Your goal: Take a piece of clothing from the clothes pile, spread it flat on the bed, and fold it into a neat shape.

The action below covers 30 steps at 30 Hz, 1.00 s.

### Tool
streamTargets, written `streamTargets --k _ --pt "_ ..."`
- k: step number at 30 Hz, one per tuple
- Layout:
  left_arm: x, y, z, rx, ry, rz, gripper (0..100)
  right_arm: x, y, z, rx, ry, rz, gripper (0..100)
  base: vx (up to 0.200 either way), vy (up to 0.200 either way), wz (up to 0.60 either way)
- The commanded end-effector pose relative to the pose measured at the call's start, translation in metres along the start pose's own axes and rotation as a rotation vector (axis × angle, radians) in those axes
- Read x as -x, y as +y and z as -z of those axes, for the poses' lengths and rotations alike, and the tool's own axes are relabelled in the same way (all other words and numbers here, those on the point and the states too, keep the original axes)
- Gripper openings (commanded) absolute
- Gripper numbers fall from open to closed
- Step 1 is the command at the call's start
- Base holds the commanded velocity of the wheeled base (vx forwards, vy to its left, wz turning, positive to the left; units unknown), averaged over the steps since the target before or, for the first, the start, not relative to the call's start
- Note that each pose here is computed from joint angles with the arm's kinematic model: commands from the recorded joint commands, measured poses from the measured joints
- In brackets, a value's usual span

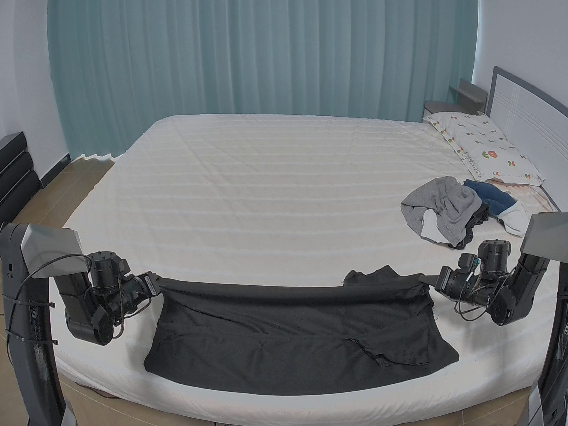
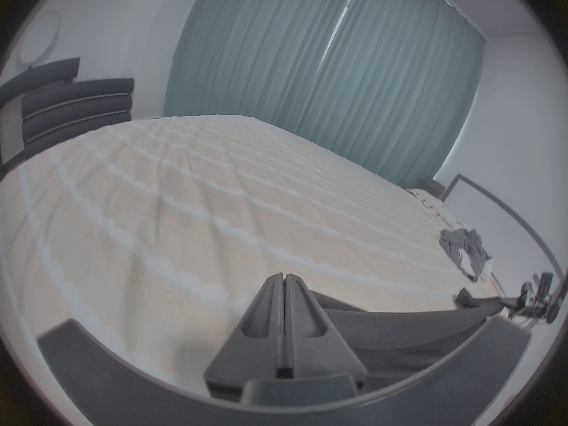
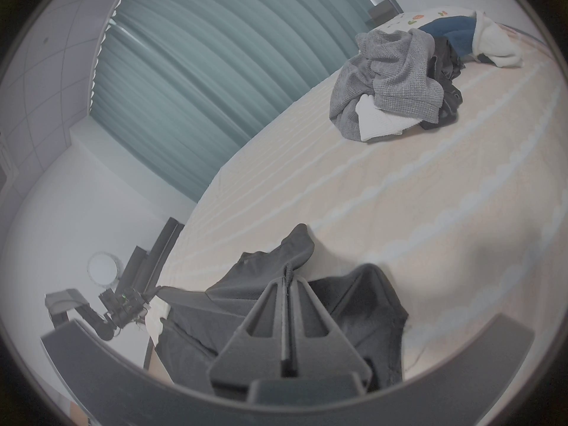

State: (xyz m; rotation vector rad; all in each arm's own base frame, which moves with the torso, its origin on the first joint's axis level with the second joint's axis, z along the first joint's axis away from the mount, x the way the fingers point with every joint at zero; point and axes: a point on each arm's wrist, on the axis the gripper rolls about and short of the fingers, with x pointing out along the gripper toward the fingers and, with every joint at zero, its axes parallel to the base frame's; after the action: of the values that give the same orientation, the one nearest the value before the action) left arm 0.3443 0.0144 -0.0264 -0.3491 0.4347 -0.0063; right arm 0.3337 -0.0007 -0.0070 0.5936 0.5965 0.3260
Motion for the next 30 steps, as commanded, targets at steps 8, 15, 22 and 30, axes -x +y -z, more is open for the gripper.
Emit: streamTargets --k 8,15,22,30 --pt "0.037 0.014 0.056 -0.229 0.175 -0.034 0 0.026 -0.014 0.046 0.097 0.14 0.057 0 0.0 0.0 0.0" --pt "0.039 0.018 0.073 -0.268 0.246 -0.044 0 0.023 -0.022 0.058 0.124 0.158 0.066 0 0.0 0.0 0.0" --pt "0.039 0.018 0.072 -0.269 0.244 -0.045 0 0.024 -0.024 0.063 0.126 0.15 0.067 0 0.0 0.0 0.0" --pt "0.039 0.017 0.068 -0.257 0.227 -0.05 0 0.029 -0.027 0.055 0.13 0.091 0.07 0 0.0 0.0 0.0"
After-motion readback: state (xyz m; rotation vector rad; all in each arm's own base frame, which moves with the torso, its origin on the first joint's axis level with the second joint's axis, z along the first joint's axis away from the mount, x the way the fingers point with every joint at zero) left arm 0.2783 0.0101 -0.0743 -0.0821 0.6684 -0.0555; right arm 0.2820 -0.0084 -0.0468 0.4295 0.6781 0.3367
